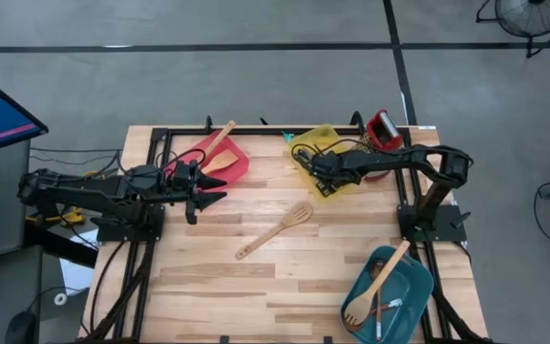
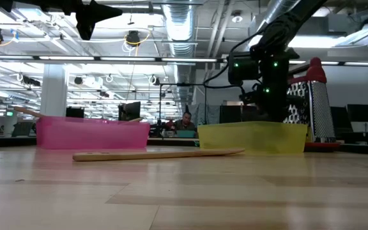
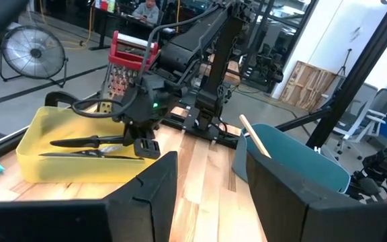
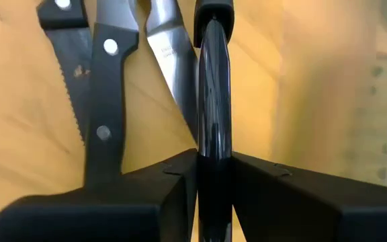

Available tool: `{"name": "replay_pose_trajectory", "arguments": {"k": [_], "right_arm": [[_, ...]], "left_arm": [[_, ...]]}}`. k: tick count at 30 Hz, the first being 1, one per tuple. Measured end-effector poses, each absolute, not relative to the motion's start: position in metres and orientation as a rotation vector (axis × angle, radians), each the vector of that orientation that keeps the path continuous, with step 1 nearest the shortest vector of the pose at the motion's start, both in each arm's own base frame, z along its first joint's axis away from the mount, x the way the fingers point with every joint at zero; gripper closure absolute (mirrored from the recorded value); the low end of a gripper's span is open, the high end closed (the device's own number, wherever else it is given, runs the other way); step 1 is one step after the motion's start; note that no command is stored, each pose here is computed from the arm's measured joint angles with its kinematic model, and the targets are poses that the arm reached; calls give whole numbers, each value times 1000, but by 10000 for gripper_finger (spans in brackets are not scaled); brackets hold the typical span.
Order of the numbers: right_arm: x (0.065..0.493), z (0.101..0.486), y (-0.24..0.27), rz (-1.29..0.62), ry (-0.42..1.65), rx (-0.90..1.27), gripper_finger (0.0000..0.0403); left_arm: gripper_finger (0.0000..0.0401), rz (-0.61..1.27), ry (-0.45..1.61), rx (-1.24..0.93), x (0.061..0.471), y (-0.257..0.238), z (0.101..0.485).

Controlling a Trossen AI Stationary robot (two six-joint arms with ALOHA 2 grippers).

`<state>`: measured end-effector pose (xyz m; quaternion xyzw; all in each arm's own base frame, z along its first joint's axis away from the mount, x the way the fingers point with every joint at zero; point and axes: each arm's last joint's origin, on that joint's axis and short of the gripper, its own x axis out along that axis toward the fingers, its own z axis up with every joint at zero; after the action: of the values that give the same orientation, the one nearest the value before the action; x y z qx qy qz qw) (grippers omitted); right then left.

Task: Pick & Place Kitchen Items
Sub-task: Put the black knife into the yellow bin, then put the wooden slotted serving spoon into the blue bin

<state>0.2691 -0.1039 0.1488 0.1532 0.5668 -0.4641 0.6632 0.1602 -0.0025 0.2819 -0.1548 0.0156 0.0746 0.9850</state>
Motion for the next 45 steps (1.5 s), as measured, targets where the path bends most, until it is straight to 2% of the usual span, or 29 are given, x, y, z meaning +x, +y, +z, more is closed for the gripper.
{"name": "replay_pose_trajectory", "arguments": {"k": [16,24,28,36,45], "right_arm": [[270,149,-106,-1045,1263,359,320],[271,149,-106,-1038,1253,354,267],[276,155,-108,-1028,1216,357,230],[292,231,-96,-866,1001,325,171],[263,331,-48,-684,648,328,178]], "left_arm": [[243,150,37,-284,161,-3,281],[241,140,45,-283,161,-3,281],[222,81,79,-261,165,-5,277],[158,-11,226,-250,186,-15,257],[142,85,407,-184,211,-43,218]]}}
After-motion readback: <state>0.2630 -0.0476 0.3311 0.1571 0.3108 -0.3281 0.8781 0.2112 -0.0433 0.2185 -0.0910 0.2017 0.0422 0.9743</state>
